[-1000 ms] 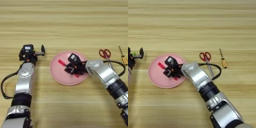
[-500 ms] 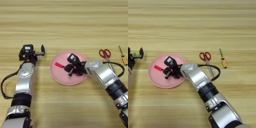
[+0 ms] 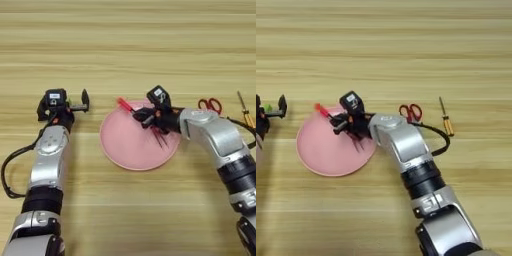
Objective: Move the objects on the table
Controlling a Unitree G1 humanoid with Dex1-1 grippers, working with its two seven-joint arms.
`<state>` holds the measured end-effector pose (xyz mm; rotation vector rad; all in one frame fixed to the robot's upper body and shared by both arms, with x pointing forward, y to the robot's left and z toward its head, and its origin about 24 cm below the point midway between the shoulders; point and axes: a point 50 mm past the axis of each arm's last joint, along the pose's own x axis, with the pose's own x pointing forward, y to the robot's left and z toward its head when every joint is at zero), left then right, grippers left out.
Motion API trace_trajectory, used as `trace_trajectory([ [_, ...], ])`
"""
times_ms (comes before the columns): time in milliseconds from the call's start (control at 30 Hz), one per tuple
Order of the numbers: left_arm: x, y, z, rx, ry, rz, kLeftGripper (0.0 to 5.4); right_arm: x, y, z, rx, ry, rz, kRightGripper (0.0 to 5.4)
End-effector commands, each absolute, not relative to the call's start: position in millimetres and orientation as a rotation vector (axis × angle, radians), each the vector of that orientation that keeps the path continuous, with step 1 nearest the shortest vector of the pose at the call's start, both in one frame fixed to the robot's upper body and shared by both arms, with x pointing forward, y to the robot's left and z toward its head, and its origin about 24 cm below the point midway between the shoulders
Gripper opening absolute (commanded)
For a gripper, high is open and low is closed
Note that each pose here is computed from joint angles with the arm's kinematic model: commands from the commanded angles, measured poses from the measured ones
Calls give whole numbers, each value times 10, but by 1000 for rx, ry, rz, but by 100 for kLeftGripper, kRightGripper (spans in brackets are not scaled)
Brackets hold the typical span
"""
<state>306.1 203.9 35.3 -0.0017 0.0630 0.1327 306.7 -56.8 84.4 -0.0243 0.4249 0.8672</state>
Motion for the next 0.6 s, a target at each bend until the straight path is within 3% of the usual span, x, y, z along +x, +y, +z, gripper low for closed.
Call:
trace_trajectory([
  [33, 3049, 2070, 329, 4, 74, 141, 540, 3148, -722, 1025, -33, 317, 777, 46],
  [267, 3059, 2053, 327, 3, 74, 138, 540, 3338, -1146, 1079, -111, 199, 534, 46],
  [600, 3068, 2045, 330, 7, 72, 134, 540, 3434, -1448, 853, -93, 229, 400, 46],
])
